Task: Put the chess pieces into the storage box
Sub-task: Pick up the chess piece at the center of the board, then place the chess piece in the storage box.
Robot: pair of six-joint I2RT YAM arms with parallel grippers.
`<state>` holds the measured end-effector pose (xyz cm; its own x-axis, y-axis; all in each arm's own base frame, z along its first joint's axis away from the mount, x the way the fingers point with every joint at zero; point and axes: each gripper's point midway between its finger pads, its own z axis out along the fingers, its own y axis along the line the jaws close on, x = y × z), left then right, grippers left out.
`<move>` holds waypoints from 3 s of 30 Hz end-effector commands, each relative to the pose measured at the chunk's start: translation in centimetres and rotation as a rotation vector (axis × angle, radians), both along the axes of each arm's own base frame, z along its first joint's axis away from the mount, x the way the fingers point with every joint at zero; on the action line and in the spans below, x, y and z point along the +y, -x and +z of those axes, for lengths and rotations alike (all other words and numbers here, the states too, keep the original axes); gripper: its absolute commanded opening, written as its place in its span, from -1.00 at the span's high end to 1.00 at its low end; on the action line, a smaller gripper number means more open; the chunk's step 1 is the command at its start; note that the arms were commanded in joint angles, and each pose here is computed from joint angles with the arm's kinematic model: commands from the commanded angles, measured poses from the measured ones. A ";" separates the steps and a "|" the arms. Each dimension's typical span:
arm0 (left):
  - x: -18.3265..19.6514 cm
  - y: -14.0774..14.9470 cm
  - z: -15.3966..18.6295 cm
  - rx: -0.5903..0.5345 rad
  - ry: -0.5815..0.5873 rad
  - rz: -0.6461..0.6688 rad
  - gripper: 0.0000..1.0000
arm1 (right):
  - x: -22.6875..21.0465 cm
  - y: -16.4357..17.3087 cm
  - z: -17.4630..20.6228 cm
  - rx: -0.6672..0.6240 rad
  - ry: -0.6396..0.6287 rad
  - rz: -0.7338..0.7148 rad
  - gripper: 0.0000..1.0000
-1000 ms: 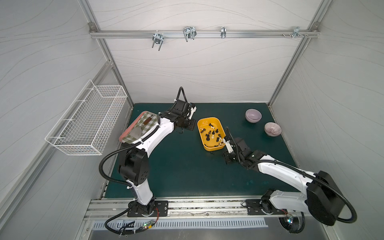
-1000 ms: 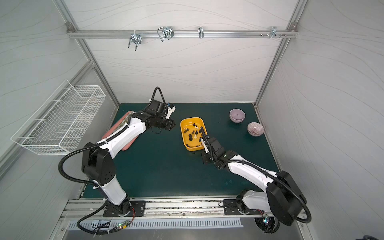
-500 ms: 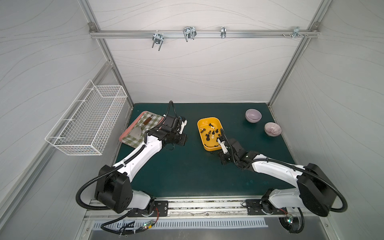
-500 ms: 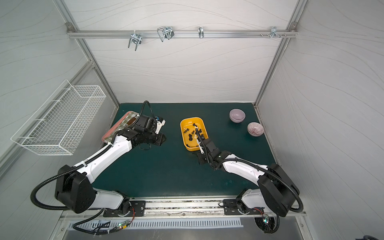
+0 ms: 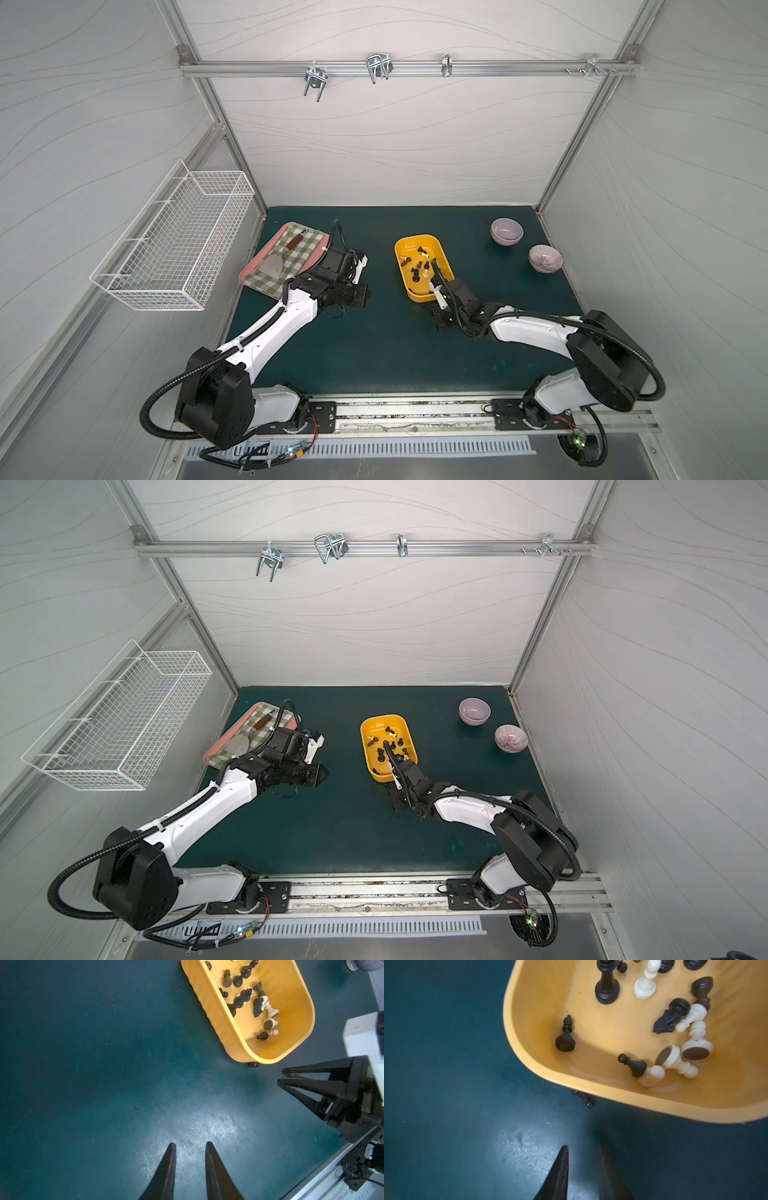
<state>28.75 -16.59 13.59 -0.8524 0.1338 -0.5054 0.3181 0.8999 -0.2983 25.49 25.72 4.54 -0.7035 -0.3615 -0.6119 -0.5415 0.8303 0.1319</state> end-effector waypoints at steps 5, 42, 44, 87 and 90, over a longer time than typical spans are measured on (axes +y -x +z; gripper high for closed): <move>-0.4 -0.6 1.0 -0.039 0.040 0.006 0.47 | 1.2 -1.4 -0.8 -0.047 0.050 0.012 0.46; -0.5 -0.3 -0.7 0.005 0.049 0.012 0.47 | 2.8 -3.1 -3.8 -0.065 0.059 0.007 0.66; -0.6 -0.3 -0.7 0.007 0.048 0.012 0.47 | 2.8 -2.8 -3.5 -0.062 0.050 0.013 0.69; -0.3 0.9 -0.9 0.005 0.092 0.048 0.47 | 2.6 -14.8 13.3 -0.207 -0.239 0.070 0.69; -0.1 1.0 -1.0 0.001 0.091 0.050 0.47 | 3.5 -16.3 12.6 -0.196 -0.247 0.072 0.69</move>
